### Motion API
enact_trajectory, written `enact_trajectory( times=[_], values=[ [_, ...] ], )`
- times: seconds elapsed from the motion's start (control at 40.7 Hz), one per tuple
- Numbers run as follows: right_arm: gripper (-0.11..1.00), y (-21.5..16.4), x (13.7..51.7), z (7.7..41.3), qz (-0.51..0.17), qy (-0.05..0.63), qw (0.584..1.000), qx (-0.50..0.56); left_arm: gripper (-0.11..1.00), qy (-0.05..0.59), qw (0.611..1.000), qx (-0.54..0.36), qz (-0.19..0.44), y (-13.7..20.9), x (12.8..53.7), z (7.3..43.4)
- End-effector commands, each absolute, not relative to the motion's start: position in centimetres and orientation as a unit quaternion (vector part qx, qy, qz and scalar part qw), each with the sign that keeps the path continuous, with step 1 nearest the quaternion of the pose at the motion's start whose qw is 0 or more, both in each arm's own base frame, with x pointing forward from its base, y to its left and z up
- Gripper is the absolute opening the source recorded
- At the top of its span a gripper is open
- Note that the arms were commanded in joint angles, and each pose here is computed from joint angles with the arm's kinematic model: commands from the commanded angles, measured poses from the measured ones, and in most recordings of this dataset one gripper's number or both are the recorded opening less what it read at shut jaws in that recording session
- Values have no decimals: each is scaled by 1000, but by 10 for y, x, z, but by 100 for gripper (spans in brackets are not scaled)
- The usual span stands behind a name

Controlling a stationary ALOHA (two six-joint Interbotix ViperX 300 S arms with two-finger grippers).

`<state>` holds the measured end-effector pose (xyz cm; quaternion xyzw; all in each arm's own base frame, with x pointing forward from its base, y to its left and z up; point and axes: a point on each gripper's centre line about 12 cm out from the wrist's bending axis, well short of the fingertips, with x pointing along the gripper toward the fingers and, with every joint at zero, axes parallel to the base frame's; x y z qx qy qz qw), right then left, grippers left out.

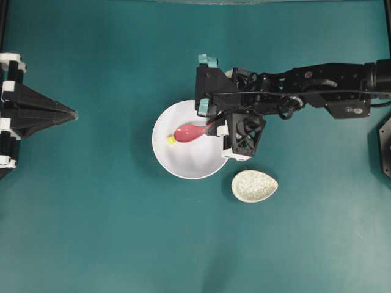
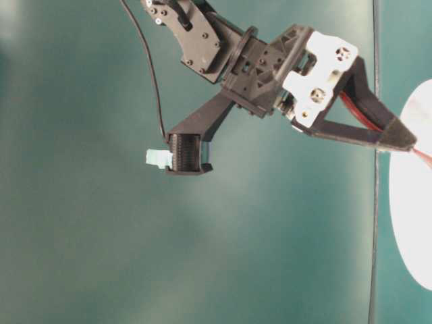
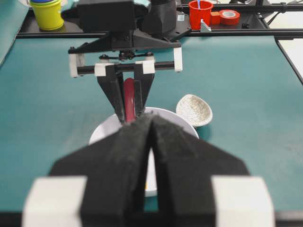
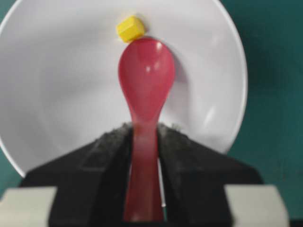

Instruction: Scoop the yellow hexagonal prism block from the bowl with a spoon using the right arm.

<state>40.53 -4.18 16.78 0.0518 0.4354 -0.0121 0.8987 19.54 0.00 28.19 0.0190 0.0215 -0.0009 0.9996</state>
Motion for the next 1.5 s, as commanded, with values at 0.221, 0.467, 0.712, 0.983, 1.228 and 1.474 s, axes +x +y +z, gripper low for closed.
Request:
enact_trajectory(
  times=[0.221, 0.467, 0.712, 0.983, 1.228, 1.474],
  values=[
    [24, -31, 410, 178, 1, 422, 906, 43, -1, 10, 1000, 21, -1, 0, 197, 290],
    [24, -30, 411, 179, 4, 423, 905, 36, -1, 9, 1000, 21, -1, 0, 197, 290],
    [24, -34, 410, 207, 5, 405, 914, 14, -1, 9, 1000, 21, -1, 0, 197, 290],
    [24, -33, 390, 236, 10, 426, 904, 33, -1, 11, 1000, 21, -1, 0, 198, 290],
    [24, -29, 382, 232, 8, 481, 873, 75, -1, 10, 1000, 21, -1, 0, 198, 290],
    [24, -28, 389, 229, 1, 509, 854, 104, -1, 9, 1000, 21, -1, 0, 198, 290]
  ],
)
